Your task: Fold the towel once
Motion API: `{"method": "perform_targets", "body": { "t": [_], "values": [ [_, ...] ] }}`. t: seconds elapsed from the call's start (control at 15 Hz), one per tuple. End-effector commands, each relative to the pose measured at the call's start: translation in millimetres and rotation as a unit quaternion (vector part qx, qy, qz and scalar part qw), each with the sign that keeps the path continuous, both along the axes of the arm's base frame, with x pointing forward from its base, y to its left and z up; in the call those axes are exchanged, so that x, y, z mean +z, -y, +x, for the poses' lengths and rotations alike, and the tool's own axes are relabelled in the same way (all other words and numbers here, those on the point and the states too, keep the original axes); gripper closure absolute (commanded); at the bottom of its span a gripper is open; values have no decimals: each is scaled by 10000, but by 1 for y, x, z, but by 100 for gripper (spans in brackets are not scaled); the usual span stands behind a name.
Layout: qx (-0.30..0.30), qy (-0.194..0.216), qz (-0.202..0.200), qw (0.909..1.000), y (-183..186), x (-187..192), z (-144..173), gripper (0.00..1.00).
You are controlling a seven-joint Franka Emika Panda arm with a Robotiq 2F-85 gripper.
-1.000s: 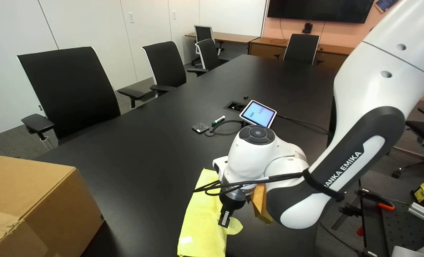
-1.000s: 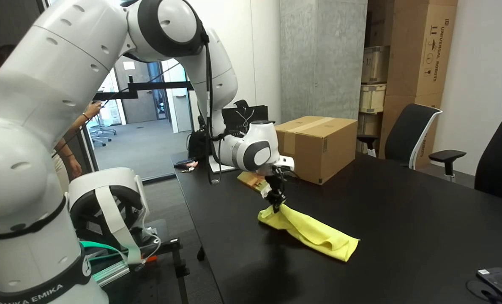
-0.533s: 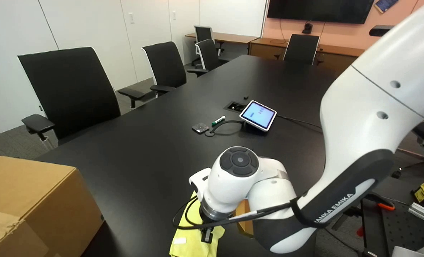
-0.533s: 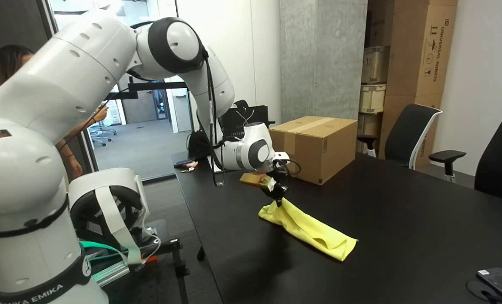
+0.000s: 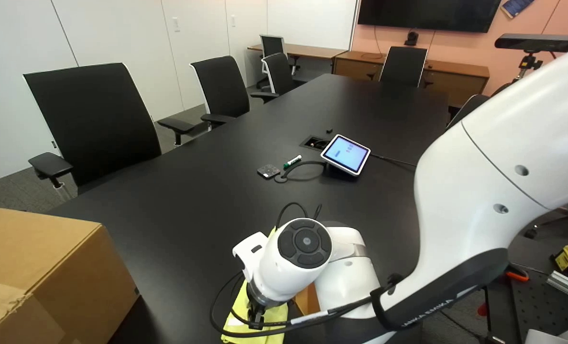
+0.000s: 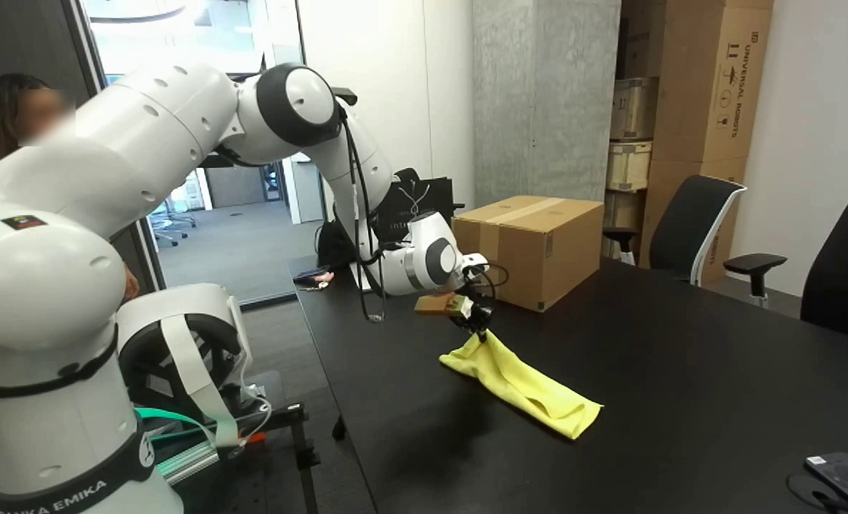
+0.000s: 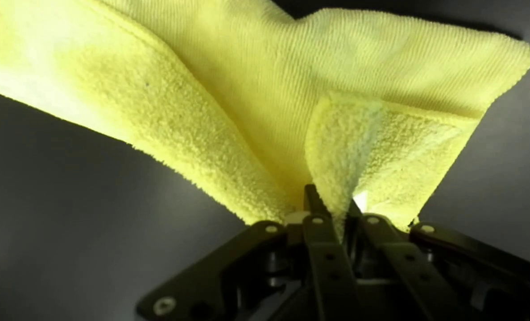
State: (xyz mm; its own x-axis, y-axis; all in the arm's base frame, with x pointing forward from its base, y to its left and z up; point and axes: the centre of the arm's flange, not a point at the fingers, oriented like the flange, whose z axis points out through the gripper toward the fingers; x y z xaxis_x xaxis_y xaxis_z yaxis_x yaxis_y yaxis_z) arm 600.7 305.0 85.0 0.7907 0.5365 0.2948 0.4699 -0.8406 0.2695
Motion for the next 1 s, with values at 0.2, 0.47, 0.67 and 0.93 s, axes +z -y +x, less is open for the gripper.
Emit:
{"method": "perform_targets", "body": {
  "t": [0.2, 0.47, 0.67, 0.93],
  "values": [
    [-452, 565, 618, 9955, -29, 37, 22, 80],
    [-657, 831, 777, 9913, -40, 46, 30, 47],
    [-942, 1001, 935, 9861, -41, 57, 37, 23],
    [-1173, 830, 640, 9875, -11, 77, 43, 0]
  ]
}}
